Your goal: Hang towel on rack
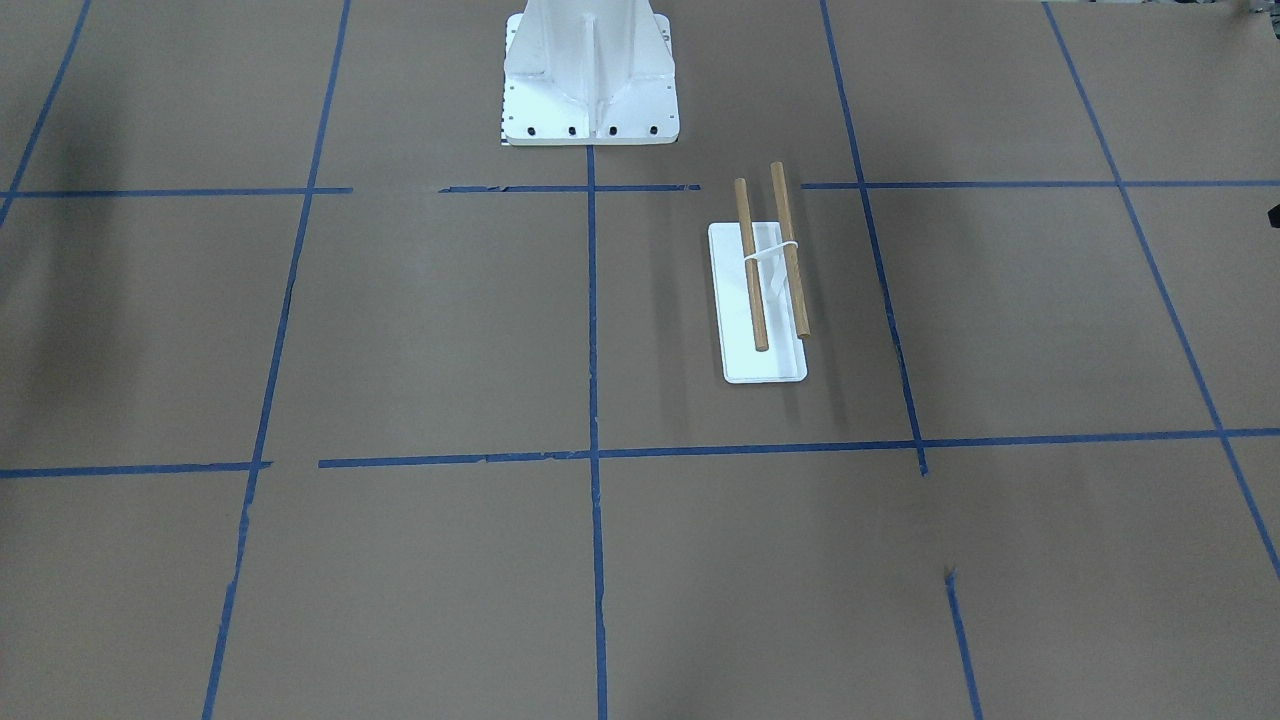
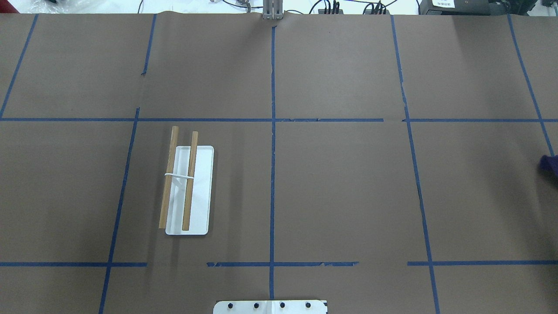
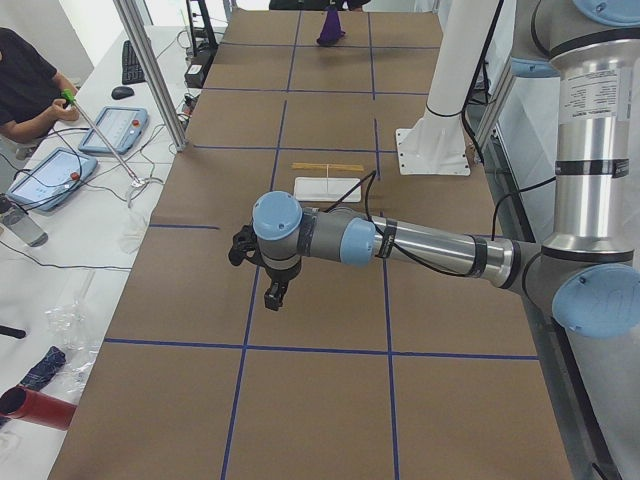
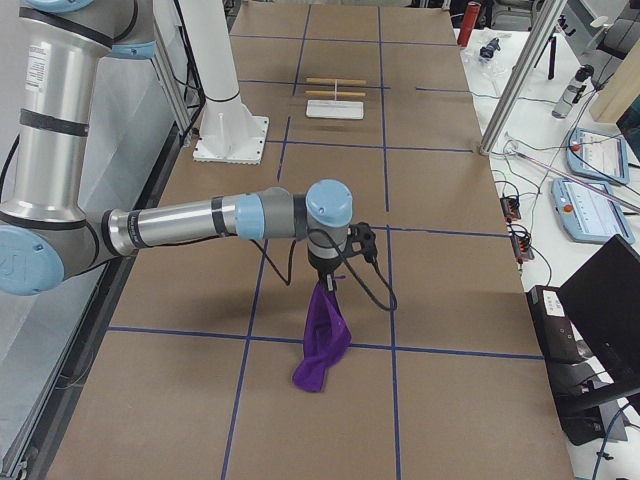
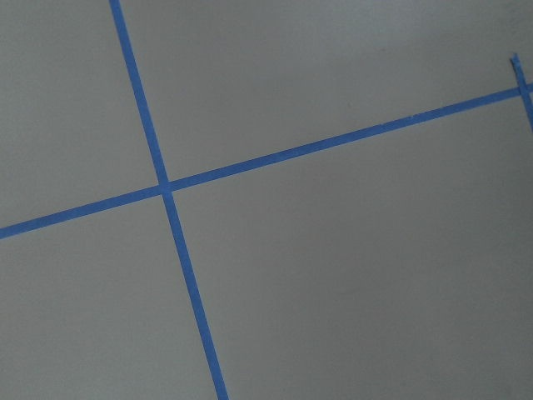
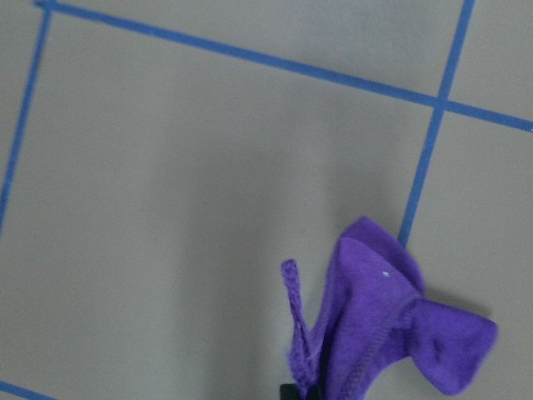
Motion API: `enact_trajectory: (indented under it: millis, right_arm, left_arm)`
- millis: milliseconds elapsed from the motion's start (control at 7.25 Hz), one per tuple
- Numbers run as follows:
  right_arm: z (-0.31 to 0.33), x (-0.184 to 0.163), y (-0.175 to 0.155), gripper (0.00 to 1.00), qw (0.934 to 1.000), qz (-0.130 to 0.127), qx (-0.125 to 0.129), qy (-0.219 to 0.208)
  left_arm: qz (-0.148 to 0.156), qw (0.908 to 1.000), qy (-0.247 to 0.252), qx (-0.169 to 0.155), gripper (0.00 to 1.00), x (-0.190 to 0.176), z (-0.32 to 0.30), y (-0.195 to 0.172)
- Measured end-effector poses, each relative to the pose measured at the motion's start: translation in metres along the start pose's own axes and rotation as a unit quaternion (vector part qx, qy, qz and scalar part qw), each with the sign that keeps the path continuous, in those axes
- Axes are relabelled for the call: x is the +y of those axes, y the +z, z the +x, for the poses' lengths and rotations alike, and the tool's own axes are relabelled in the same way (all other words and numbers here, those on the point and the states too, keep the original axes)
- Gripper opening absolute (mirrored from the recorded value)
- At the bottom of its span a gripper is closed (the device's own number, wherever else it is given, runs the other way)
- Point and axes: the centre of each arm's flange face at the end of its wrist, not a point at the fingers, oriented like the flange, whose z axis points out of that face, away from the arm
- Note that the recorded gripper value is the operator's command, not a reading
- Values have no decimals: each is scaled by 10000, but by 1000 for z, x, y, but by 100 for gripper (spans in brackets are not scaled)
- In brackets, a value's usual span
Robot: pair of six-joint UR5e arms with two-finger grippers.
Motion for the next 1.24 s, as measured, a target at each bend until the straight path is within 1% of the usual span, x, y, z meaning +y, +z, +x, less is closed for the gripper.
enact_trajectory:
  millis: [138,276,414,552,690,828,966,1103,1241]
  right_arm:
    - [-44,-7,-32,0,9993,178,-215,251]
    - [-83,-17,-52,0,9971,302,-565,411]
    - [-125,-34,-69,0,9933,373,-946,558]
    - [-177,-56,-85,0,9879,363,-1272,814]
    - [-242,-79,-96,0,9814,239,-1530,1139]
    - [-305,-94,-103,0,9744,77,-1705,1467]
    - [-362,-102,-107,0,9675,-61,-1805,1769]
    - [-413,-102,-105,0,9623,-174,-1849,1987]
    - [-460,-99,-98,0,9584,-215,-1859,2156]
  left_arm:
    - [91,9999,98,43,100,-3,3,-2]
    - [208,9993,221,206,100,-6,9,-3]
    - [320,9975,316,550,100,-9,17,-4]
    - [402,9947,248,909,98,-15,32,-5]
    - [455,9923,52,1152,98,-26,56,-4]
    - [517,9894,-131,1354,98,-36,87,2]
    - [576,9851,-390,1575,99,-47,127,12]
    - [586,9795,-698,1794,99,-60,169,22]
    - [469,9722,-1114,2008,99,-74,206,30]
